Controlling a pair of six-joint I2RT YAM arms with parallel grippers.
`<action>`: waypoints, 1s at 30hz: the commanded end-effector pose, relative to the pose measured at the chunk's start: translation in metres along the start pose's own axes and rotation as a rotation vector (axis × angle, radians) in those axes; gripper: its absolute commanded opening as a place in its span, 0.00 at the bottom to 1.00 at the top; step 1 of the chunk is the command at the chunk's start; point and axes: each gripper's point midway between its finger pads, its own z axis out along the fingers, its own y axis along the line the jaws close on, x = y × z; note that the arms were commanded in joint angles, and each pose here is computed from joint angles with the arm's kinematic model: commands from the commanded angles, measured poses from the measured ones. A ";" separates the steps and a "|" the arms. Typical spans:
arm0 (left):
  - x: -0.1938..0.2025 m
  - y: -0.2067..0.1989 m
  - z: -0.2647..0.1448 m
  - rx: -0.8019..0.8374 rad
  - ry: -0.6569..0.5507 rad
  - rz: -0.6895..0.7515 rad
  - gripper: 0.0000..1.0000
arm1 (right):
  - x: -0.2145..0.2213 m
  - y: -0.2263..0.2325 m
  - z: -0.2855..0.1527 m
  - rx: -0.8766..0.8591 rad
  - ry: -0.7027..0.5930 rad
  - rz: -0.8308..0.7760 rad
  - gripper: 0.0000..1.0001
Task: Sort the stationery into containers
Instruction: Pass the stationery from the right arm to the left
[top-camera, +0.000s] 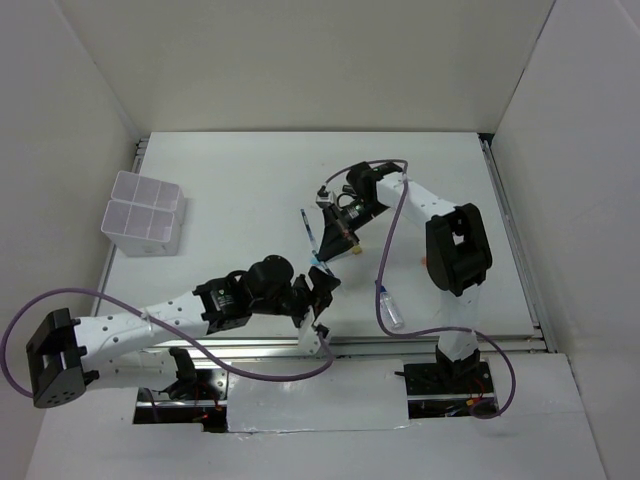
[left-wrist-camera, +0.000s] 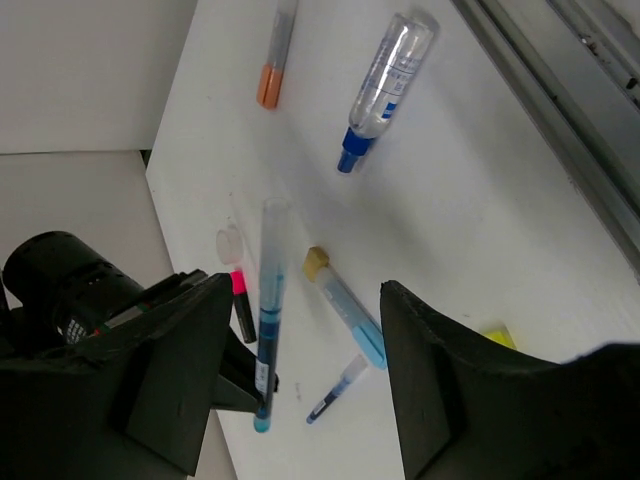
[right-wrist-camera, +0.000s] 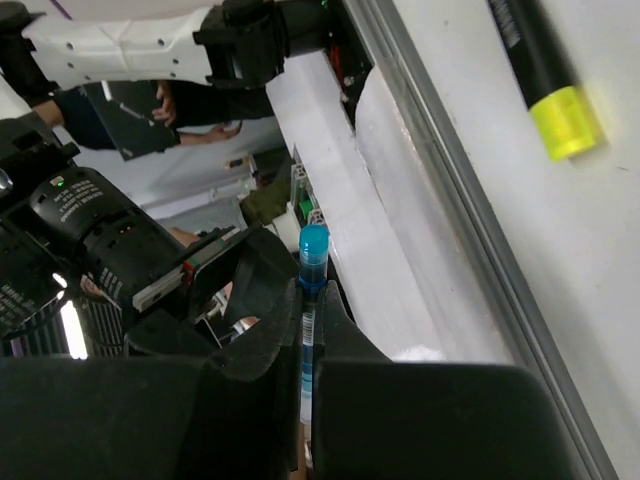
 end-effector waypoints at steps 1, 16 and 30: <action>-0.019 0.051 -0.002 -0.150 -0.062 0.009 0.72 | 0.007 0.026 0.003 -0.036 0.002 -0.075 0.00; -0.015 0.024 0.017 -0.032 -0.025 -0.085 0.43 | -0.001 0.030 0.018 0.003 0.009 -0.010 0.00; -0.023 0.072 -0.019 -0.176 0.029 -0.367 0.00 | -0.015 0.034 -0.025 -0.030 -0.098 -0.025 0.85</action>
